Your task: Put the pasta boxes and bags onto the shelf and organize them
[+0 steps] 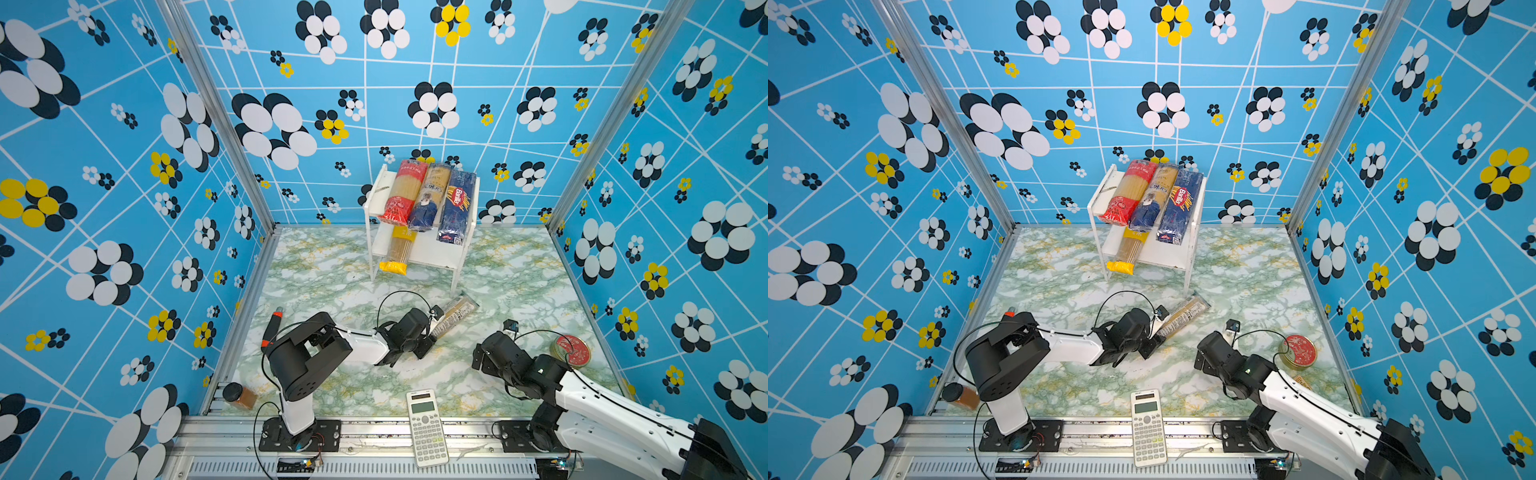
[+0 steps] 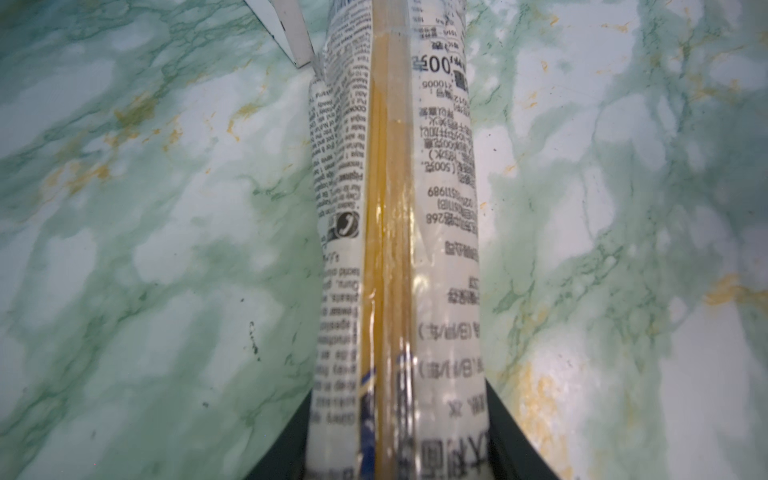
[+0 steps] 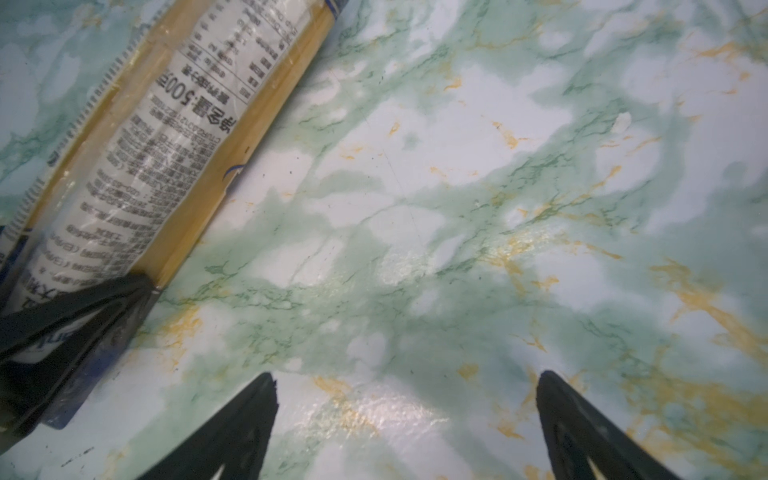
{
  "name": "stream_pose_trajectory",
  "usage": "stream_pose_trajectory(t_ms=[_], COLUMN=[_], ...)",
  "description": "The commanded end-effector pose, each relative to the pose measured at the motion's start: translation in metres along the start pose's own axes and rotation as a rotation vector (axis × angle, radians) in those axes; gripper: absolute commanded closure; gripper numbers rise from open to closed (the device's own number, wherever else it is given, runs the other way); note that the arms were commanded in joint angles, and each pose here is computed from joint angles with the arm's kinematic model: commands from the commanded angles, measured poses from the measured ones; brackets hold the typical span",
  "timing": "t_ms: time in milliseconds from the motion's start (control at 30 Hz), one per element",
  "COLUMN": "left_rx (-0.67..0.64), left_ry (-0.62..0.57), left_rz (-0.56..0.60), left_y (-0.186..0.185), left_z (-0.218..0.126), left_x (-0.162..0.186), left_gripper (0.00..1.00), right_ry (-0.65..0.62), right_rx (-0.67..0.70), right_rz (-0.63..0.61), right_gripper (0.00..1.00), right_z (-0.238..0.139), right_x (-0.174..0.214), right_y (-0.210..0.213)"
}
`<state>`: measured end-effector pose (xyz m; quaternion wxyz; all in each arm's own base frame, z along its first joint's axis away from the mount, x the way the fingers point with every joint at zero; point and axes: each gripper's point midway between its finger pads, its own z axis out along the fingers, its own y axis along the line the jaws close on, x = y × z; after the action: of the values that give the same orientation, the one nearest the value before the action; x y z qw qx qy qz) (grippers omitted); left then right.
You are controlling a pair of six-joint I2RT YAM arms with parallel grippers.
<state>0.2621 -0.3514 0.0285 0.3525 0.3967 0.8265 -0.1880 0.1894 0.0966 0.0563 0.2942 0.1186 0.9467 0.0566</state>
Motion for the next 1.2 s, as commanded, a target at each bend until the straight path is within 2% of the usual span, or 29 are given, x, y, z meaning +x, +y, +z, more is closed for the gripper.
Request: stream_pose_trajectory(t_ms=[0,100,200,467,933,1167], left_rx=[0.053,0.076,0.104,0.169,0.502,0.599], left_ry=[0.156,0.147,0.135,0.049,-0.120,-0.163], left_rz=[-0.060,-0.107,-0.158,-0.251,-0.462,-0.519], left_y=[-0.007,-0.008,-0.008,-0.011,-0.043,-0.045], left_z=[-0.012,-0.022,-0.033,-0.065,-0.122,-0.152], left_x=[0.045,0.039,0.031,0.009,-0.042,-0.055], left_gripper=[0.81,0.92,0.97,1.00,1.00,1.00], right_ry=[-0.003,-0.004,-0.005,-0.007,-0.006,0.000], right_rx=[0.040,0.041,0.041,0.042,0.047,0.050], right_rz=[0.014,0.012,0.013,0.017,0.015,0.004], right_gripper=[0.01,0.01,0.01,0.01,0.01,0.01], right_z=[0.000,0.000,-0.001,0.000,0.002,0.003], right_x=[0.002,0.002,0.002,0.001,0.001,0.000], right_y=[-0.012,-0.013,-0.013,-0.012,-0.012,-0.010])
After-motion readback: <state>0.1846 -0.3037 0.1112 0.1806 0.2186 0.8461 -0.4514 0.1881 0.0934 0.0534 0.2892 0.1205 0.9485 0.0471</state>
